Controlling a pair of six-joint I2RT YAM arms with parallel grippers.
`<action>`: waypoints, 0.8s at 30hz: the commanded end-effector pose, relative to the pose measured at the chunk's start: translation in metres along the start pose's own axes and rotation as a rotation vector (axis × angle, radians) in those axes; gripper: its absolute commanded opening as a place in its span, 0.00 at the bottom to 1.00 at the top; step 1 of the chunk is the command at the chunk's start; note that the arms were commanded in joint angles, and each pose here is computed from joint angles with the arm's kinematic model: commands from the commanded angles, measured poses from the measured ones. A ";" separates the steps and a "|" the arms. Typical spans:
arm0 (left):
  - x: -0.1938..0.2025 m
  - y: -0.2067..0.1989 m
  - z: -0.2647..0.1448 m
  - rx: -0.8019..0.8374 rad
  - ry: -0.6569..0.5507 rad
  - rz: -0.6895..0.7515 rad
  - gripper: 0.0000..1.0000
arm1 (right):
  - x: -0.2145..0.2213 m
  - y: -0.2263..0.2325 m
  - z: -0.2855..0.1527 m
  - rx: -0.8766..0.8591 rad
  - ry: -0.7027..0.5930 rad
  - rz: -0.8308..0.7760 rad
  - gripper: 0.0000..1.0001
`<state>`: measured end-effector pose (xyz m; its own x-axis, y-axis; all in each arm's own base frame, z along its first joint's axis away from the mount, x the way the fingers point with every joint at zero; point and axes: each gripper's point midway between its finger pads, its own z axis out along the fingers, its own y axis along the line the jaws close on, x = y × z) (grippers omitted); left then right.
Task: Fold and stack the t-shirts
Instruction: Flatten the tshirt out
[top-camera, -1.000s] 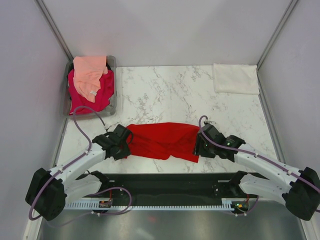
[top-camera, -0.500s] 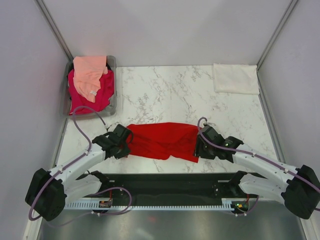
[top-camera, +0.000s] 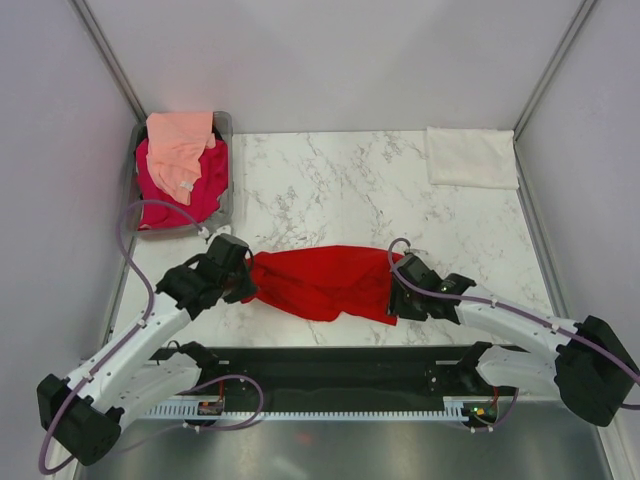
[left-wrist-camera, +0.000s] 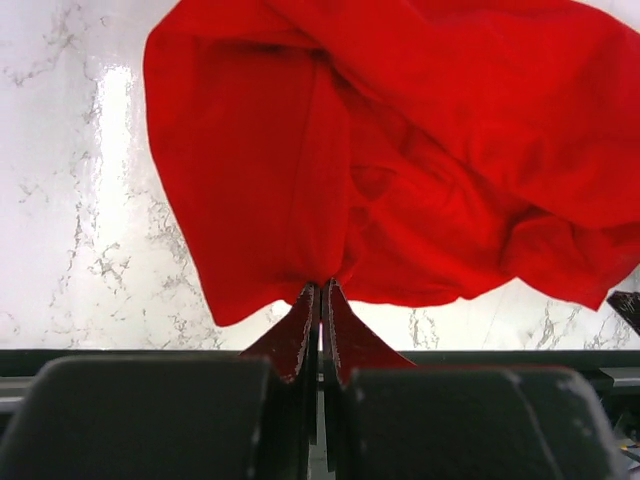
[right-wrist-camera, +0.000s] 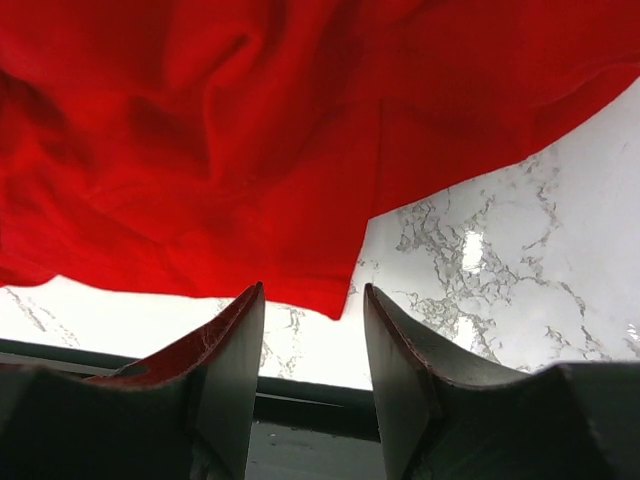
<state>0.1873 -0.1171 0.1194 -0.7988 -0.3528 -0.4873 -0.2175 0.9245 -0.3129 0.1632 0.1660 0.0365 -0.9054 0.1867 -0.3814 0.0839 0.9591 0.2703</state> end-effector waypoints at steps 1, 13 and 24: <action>-0.001 0.006 -0.014 -0.009 0.002 0.068 0.03 | 0.011 0.003 0.009 -0.025 0.028 0.031 0.53; 0.005 0.003 -0.013 0.009 0.034 0.069 0.03 | 0.032 -0.002 0.024 -0.016 0.078 0.027 0.55; 0.004 0.002 -0.012 0.011 0.033 0.081 0.02 | 0.035 -0.005 0.028 -0.007 0.079 0.022 0.14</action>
<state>0.1727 -0.1122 0.1164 -0.8370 -0.3015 -0.4567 -0.1883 0.9422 -0.2770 0.1571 0.1875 0.0143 -0.9162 0.2070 -0.3430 0.0829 0.9356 0.3432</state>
